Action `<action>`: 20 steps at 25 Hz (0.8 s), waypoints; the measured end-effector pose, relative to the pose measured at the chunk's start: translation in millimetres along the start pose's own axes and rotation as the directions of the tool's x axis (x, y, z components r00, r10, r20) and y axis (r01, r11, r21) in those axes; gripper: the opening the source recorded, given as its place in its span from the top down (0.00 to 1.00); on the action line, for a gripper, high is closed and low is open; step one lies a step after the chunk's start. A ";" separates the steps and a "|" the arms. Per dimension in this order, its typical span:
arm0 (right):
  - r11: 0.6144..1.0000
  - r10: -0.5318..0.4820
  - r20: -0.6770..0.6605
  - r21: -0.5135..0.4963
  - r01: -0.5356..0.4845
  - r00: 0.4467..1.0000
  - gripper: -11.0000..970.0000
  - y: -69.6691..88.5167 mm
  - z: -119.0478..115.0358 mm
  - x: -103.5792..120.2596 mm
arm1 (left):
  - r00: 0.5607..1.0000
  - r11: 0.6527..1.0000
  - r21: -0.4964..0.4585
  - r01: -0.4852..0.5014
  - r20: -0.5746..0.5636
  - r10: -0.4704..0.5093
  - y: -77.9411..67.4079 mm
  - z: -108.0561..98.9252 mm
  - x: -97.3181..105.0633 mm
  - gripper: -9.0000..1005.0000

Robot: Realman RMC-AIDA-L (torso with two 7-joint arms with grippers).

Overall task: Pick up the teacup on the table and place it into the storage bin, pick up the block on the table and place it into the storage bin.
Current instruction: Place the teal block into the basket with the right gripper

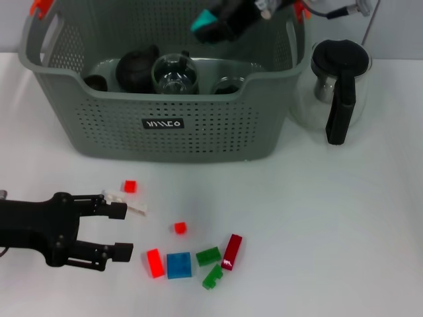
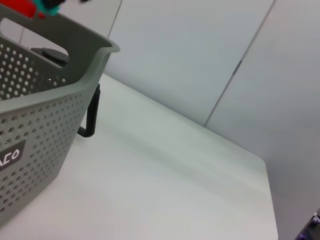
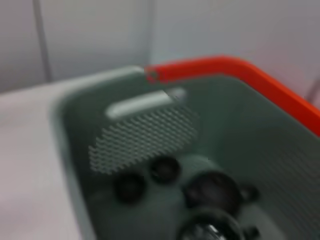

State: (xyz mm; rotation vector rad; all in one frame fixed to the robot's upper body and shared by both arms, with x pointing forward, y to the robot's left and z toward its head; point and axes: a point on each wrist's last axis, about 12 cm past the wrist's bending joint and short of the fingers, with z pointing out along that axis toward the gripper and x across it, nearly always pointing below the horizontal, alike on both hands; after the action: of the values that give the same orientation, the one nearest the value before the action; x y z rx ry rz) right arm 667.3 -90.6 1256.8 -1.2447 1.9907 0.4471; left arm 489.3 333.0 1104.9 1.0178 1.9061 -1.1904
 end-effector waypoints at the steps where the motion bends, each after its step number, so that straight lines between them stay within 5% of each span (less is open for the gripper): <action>1: 1.000 0.014 -0.022 0.022 -0.014 1.000 0.56 -4.9 4.3 4.6 | 1.000 1.000 0.002 -0.003 -0.002 0.003 0.2 0.6 -0.7 0.13; 10: 0.991 0.053 -0.084 0.128 -0.042 0.995 0.56 -18.3 25.6 24.3 | 1.000 1.000 0.001 -0.009 -0.009 0.009 1.7 2.3 -2.0 0.13; 20: 0.985 0.058 -0.053 0.163 -0.049 0.997 0.51 -24.6 21.6 23.1 | 1.000 1.000 0.001 -0.010 -0.011 0.010 1.7 2.4 -2.0 0.13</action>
State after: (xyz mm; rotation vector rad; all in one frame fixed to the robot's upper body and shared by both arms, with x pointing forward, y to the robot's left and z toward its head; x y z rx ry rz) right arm 691.6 -103.1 1227.3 -1.1173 2.0689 0.2722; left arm 492.0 330.8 1104.9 1.0348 1.9076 -1.1822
